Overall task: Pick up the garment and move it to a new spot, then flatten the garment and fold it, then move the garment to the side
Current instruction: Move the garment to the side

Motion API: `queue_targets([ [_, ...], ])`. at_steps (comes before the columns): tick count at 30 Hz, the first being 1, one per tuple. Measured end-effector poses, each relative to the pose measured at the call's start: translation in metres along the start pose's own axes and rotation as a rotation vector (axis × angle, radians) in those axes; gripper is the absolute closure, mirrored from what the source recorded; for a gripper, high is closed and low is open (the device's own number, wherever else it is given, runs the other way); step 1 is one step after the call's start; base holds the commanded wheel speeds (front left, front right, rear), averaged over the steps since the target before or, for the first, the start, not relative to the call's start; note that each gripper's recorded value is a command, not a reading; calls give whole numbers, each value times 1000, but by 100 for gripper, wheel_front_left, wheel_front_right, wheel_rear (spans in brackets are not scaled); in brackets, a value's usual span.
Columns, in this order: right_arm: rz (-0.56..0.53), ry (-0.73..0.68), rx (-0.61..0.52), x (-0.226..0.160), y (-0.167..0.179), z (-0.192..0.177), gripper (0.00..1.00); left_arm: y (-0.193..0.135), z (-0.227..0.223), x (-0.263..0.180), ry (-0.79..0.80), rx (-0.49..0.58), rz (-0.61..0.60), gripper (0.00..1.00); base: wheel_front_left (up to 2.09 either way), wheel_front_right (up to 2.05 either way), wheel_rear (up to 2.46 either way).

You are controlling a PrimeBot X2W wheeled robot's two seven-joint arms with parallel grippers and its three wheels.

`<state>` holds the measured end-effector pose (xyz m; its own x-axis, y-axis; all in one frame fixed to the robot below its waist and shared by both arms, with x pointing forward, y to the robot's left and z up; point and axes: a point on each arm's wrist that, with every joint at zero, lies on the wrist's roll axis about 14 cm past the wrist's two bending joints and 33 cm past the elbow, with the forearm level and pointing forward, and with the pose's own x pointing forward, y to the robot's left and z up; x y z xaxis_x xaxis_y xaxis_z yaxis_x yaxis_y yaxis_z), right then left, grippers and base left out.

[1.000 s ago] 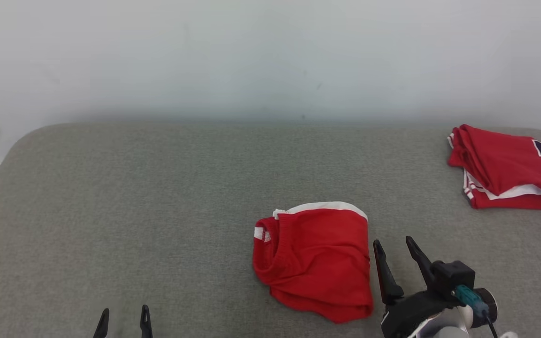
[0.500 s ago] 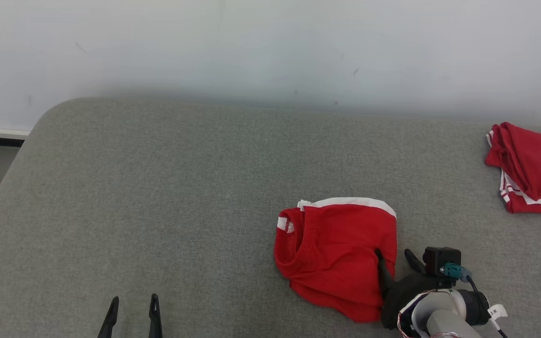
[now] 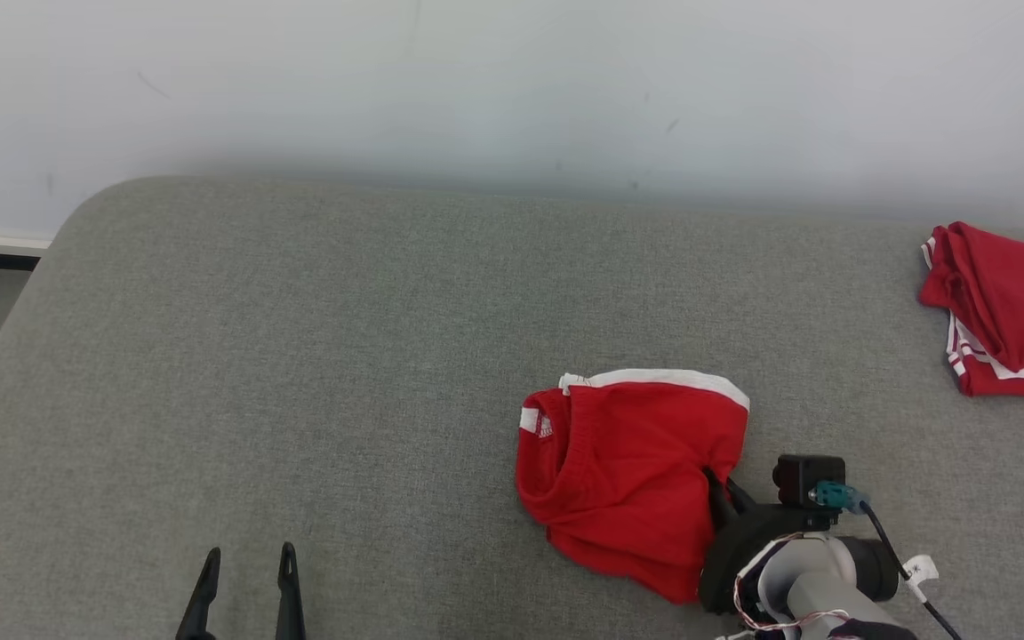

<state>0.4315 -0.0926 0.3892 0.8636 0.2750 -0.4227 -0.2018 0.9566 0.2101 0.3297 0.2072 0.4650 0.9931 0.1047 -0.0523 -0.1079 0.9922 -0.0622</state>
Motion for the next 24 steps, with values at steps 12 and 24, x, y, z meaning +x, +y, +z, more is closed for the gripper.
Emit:
queue_targets([
  [12,-72,-38,-231,11,-58,58,100,-14,1,19,-1,-7,-52,0,0,0,0],
  [24,-200,-37,-527,28,-139,147,100,-36,3,61,-17,24,-151,0,0,0,0],
])
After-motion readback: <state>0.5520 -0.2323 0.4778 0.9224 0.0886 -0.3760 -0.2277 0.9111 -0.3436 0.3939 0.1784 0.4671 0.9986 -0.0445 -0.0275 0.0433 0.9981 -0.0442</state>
